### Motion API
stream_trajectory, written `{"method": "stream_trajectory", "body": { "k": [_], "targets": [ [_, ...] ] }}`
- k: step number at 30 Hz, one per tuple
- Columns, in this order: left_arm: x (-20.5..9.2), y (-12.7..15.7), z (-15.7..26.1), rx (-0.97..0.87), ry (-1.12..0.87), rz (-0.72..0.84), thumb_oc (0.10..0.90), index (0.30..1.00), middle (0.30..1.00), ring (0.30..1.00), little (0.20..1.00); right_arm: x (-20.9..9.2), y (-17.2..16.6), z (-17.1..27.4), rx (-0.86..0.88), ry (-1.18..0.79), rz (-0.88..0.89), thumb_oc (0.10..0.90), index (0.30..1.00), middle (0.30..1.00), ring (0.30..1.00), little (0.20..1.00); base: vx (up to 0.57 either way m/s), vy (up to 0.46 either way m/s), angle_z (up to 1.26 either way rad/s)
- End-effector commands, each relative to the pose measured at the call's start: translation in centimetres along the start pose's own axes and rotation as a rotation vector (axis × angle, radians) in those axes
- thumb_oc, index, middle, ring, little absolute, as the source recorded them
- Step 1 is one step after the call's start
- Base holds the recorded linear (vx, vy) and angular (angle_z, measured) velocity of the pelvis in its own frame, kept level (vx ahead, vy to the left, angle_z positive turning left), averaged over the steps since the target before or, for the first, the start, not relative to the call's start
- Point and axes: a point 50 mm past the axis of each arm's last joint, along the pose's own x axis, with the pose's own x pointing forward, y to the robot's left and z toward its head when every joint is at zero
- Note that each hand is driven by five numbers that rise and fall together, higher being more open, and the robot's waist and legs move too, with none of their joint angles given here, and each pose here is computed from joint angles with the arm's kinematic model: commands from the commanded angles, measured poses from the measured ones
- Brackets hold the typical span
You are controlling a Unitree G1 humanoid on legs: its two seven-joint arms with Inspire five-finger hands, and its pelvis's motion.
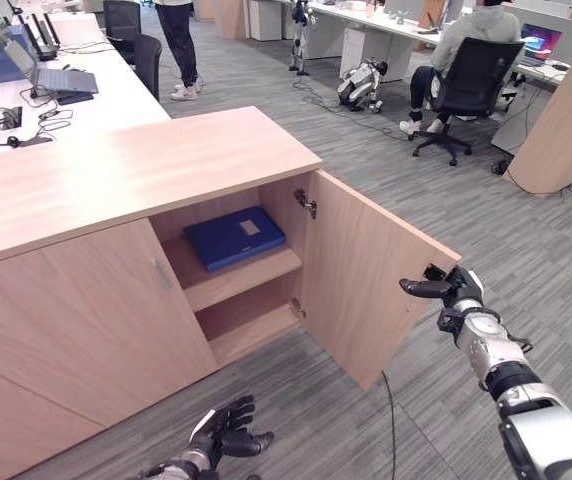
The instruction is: Put the empty folder in the office cabinet
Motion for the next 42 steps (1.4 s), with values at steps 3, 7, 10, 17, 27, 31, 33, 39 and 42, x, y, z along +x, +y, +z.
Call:
{"method": "stream_trajectory", "body": {
  "k": [3, 7, 10, 17, 27, 31, 33, 39, 42],
  "targets": [
    [1.2, 0.1, 5.1, 0.083, -0.198, -0.013, 0.800, 0.900, 0.900, 0.900, 0.900, -2.9, 9.8, 7.7, 0.030, -0.430, 0.429, 0.800, 0.900, 0.900, 0.900, 0.900, 0.00, -0.011, 0.22],
    [0.8, 0.7, 4.7, 0.063, -0.193, 0.028, 0.800, 0.900, 0.900, 0.900, 0.900, -5.0, 12.3, 4.9, 0.068, -0.397, 0.551, 0.800, 0.900, 0.900, 0.900, 0.900, 0.01, -0.038, 0.15],
    [0.6, 1.2, 4.3, 0.049, -0.183, 0.059, 0.800, 0.900, 0.900, 0.900, 0.900, -6.0, 14.4, 4.1, 0.065, -0.390, 0.621, 0.800, 0.900, 0.900, 0.900, 0.900, -0.01, -0.050, 0.11],
    [1.5, 0.5, 5.2, 0.046, -0.199, 0.072, 0.800, 0.900, 0.900, 0.900, 0.900, -10.6, 23.7, 7.3, -0.038, -0.507, 0.947, 0.800, 0.900, 0.900, 0.900, 0.900, -0.07, 0.102, 0.84],
    [1.3, 3.1, 7.2, 0.163, -0.243, 0.116, 0.800, 0.900, 0.900, 0.900, 0.900, -20.8, 31.6, 10.9, -0.268, -0.805, 1.428, 0.800, 0.900, 0.900, 0.900, 0.900, 0.12, 0.141, 1.11],
    [1.2, 4.3, 8.0, 0.172, -0.260, 0.178, 0.800, 0.900, 0.900, 0.900, 0.900, -21.2, 31.0, 10.5, -0.280, -0.823, 1.459, 0.800, 0.900, 0.900, 0.900, 0.900, 0.06, 0.067, 0.57],
    [1.3, 4.1, 8.4, 0.168, -0.273, 0.169, 0.800, 0.900, 0.900, 0.900, 0.900, -18.5, 28.3, 9.1, -0.291, -0.749, 1.390, 0.800, 0.900, 0.900, 0.900, 0.900, 0.09, 0.027, 0.35],
    [1.6, 3.5, 7.6, 0.142, -0.254, 0.157, 0.800, 0.900, 0.900, 0.900, 0.900, -13.6, 22.9, 3.6, -0.241, -0.491, 1.201, 0.800, 0.900, 0.900, 0.900, 0.900, 0.05, -0.011, 0.56],
    [1.4, 3.1, 6.6, 0.121, -0.233, 0.141, 0.800, 0.900, 0.900, 0.900, 0.900, -11.6, 18.3, -1.3, -0.291, -0.317, 1.052, 0.800, 0.900, 0.900, 0.900, 0.900, 0.08, -0.001, -0.04]
  ]
}}
